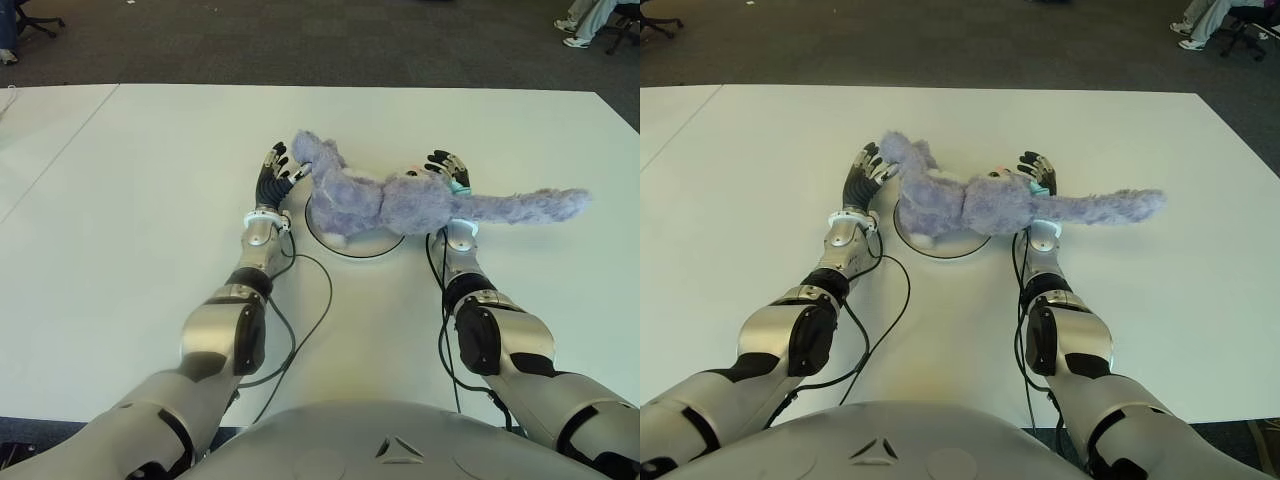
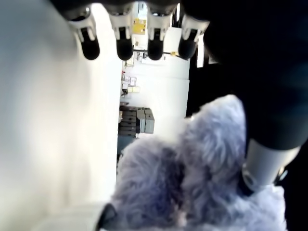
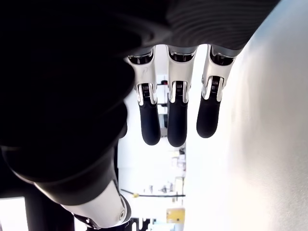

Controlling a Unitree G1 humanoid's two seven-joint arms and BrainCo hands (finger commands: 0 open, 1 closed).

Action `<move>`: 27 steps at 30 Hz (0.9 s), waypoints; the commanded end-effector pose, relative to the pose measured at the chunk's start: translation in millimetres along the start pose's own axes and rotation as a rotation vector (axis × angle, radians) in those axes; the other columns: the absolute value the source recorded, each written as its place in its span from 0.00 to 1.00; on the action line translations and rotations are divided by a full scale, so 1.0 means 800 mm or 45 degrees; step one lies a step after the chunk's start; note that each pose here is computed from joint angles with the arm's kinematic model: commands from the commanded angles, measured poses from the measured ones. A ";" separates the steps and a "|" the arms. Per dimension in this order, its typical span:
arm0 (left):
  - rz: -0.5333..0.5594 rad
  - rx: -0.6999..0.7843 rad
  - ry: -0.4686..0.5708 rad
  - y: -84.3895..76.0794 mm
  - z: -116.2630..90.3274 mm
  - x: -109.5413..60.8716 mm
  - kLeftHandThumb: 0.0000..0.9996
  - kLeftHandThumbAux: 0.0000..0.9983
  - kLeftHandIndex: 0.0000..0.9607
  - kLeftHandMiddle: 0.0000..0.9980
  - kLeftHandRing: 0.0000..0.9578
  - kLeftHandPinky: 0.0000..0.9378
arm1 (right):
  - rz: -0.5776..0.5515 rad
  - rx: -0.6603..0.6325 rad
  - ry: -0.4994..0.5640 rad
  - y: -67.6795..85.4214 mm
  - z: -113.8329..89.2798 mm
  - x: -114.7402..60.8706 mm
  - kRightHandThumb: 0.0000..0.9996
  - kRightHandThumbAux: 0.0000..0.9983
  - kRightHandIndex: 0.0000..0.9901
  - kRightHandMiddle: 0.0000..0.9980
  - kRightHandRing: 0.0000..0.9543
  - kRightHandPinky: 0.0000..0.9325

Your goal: Put the doll into the plate.

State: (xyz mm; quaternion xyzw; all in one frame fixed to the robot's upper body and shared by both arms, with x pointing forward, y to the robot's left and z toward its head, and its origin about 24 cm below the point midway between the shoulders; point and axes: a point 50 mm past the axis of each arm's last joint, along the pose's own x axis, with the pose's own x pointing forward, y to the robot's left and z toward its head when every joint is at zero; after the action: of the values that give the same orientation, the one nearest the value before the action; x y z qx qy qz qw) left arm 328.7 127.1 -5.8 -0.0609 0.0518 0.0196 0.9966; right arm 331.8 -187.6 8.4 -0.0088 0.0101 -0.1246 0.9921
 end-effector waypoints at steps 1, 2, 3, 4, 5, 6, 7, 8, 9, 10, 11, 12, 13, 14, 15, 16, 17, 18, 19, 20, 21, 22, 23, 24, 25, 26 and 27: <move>0.212 -0.131 0.604 0.020 -0.131 -0.099 0.00 0.71 0.00 0.00 0.00 0.00 | -0.042 0.018 0.627 -0.004 -0.135 -0.116 0.29 0.91 0.25 0.28 0.30 0.33; 0.221 -0.142 0.597 0.020 -0.131 -0.099 0.00 0.72 0.00 0.00 0.00 0.00 | -0.042 0.020 0.627 -0.004 -0.135 -0.116 0.30 0.91 0.25 0.28 0.30 0.33; 0.236 -0.152 0.583 0.021 -0.130 -0.099 0.00 0.73 0.00 0.00 0.00 0.00 | -0.043 0.023 0.626 -0.004 -0.135 -0.116 0.30 0.91 0.25 0.28 0.30 0.33; 0.245 -0.158 0.575 0.021 -0.130 -0.099 0.00 0.76 0.00 0.00 0.00 0.01 | -0.043 0.024 0.626 -0.004 -0.135 -0.116 0.30 0.91 0.25 0.28 0.30 0.32; 0.250 -0.161 0.570 0.021 -0.129 -0.099 0.00 0.77 0.00 0.00 0.00 0.01 | -0.043 0.025 0.626 -0.004 -0.135 -0.116 0.30 0.91 0.25 0.28 0.30 0.32; 0.262 -0.165 0.559 0.022 -0.129 -0.100 0.00 0.77 0.00 0.00 0.00 0.01 | -0.043 0.025 0.625 -0.005 -0.135 -0.116 0.30 0.91 0.25 0.28 0.30 0.32; 0.269 -0.166 0.552 0.022 -0.129 -0.100 0.00 0.79 0.00 0.00 0.00 0.02 | -0.044 0.026 0.625 -0.005 -0.135 -0.116 0.30 0.90 0.25 0.28 0.29 0.32; 0.279 -0.169 0.544 0.023 -0.128 -0.101 0.00 0.80 0.00 0.00 0.00 0.03 | -0.045 0.026 0.624 -0.005 -0.135 -0.117 0.30 0.90 0.25 0.28 0.29 0.32; 0.296 -0.180 0.532 0.025 -0.128 -0.101 0.00 0.81 0.00 0.00 0.00 0.03 | -0.045 0.026 0.624 -0.005 -0.135 -0.117 0.30 0.90 0.25 0.28 0.29 0.32; 0.307 -0.188 0.524 0.026 -0.127 -0.101 0.00 0.82 0.00 0.00 0.00 0.04 | -0.046 0.026 0.624 -0.005 -0.135 -0.117 0.30 0.90 0.25 0.28 0.29 0.32; 0.319 -0.203 0.515 0.028 -0.127 -0.101 0.00 0.83 0.00 0.00 0.00 0.04 | -0.046 0.025 0.623 -0.005 -0.135 -0.117 0.30 0.90 0.25 0.28 0.29 0.32; 0.327 -0.212 0.510 0.029 -0.127 -0.101 0.00 0.83 0.00 0.00 0.00 0.04 | -0.046 0.024 0.623 -0.005 -0.135 -0.117 0.30 0.90 0.25 0.28 0.29 0.31; 0.330 -0.217 0.507 0.030 -0.127 -0.101 0.00 0.84 0.00 0.00 0.00 0.04 | -0.047 0.024 0.622 -0.006 -0.135 -0.117 0.30 0.90 0.25 0.28 0.29 0.31; 0.344 -0.239 0.496 0.033 -0.126 -0.102 0.00 0.84 0.00 0.00 0.00 0.04 | -0.046 0.023 0.623 -0.006 -0.135 -0.117 0.30 0.90 0.25 0.28 0.29 0.31; 0.358 -0.263 0.482 0.035 -0.125 -0.102 0.00 0.84 0.00 0.00 0.00 0.04 | -0.045 0.023 0.625 -0.006 -0.136 -0.117 0.30 0.90 0.25 0.28 0.29 0.31; 0.367 -0.279 0.471 0.037 -0.125 -0.102 0.00 0.84 0.00 0.00 0.00 0.04 | -0.045 0.023 0.627 -0.006 -0.136 -0.118 0.30 0.90 0.25 0.28 0.29 0.30; 0.381 -0.303 0.454 0.040 -0.124 -0.102 0.00 0.84 0.00 0.00 0.00 0.04 | -0.043 0.023 0.631 -0.006 -0.136 -0.118 0.30 0.90 0.25 0.28 0.29 0.30; 0.389 -0.316 0.443 0.041 -0.123 -0.102 0.00 0.84 0.00 0.00 0.00 0.04 | -0.042 0.024 0.633 -0.006 -0.136 -0.118 0.30 0.90 0.24 0.28 0.29 0.30; 0.399 -0.327 0.432 0.043 -0.122 -0.102 0.00 0.84 0.00 0.00 0.00 0.04 | -0.042 0.025 0.635 -0.006 -0.136 -0.118 0.30 0.90 0.24 0.27 0.29 0.30; 0.406 -0.334 0.425 0.045 -0.122 -0.101 0.00 0.84 0.00 0.00 0.00 0.04 | -0.041 0.025 0.635 -0.007 -0.137 -0.118 0.30 0.90 0.24 0.27 0.29 0.30; 0.419 -0.340 0.422 0.047 -0.121 -0.101 0.00 0.84 0.00 0.00 0.00 0.04 | -0.042 0.025 0.633 -0.007 -0.136 -0.118 0.30 0.90 0.24 0.27 0.29 0.30; 0.428 -0.345 0.420 0.049 -0.121 -0.101 0.00 0.82 0.00 0.00 0.00 0.02 | -0.042 0.026 0.632 -0.007 -0.136 -0.118 0.31 0.90 0.25 0.27 0.29 0.31; 0.438 -0.359 0.423 0.049 -0.121 -0.102 0.00 0.82 0.00 0.00 0.00 0.01 | -0.042 0.027 0.631 -0.007 -0.136 -0.118 0.31 0.90 0.25 0.27 0.29 0.31; 0.445 -0.369 0.425 0.050 -0.122 -0.102 0.00 0.80 0.00 0.00 0.00 0.01 | -0.042 0.028 0.631 -0.007 -0.136 -0.118 0.31 0.90 0.25 0.28 0.29 0.31; 0.453 -0.390 0.432 0.049 -0.123 -0.102 0.00 0.79 0.00 0.00 0.00 0.00 | -0.042 0.028 0.632 -0.007 -0.136 -0.118 0.32 0.90 0.25 0.28 0.29 0.31; 0.458 -0.405 0.437 0.049 -0.123 -0.102 0.00 0.76 0.00 0.00 0.00 0.00 | -0.042 0.028 0.632 -0.007 -0.136 -0.118 0.33 0.91 0.25 0.28 0.29 0.30; 0.463 -0.415 0.444 0.049 -0.124 -0.102 0.00 0.76 0.00 0.00 0.00 0.00 | -0.042 0.028 0.633 -0.007 -0.137 -0.118 0.33 0.91 0.25 0.28 0.29 0.30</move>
State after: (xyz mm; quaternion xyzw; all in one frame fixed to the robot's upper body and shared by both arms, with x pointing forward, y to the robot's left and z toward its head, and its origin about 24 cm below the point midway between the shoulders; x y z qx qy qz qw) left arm 323.5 145.7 -6.1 -0.1627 0.0210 0.1215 0.9789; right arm 331.1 -187.0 8.2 -0.0057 0.0071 -0.1243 0.9922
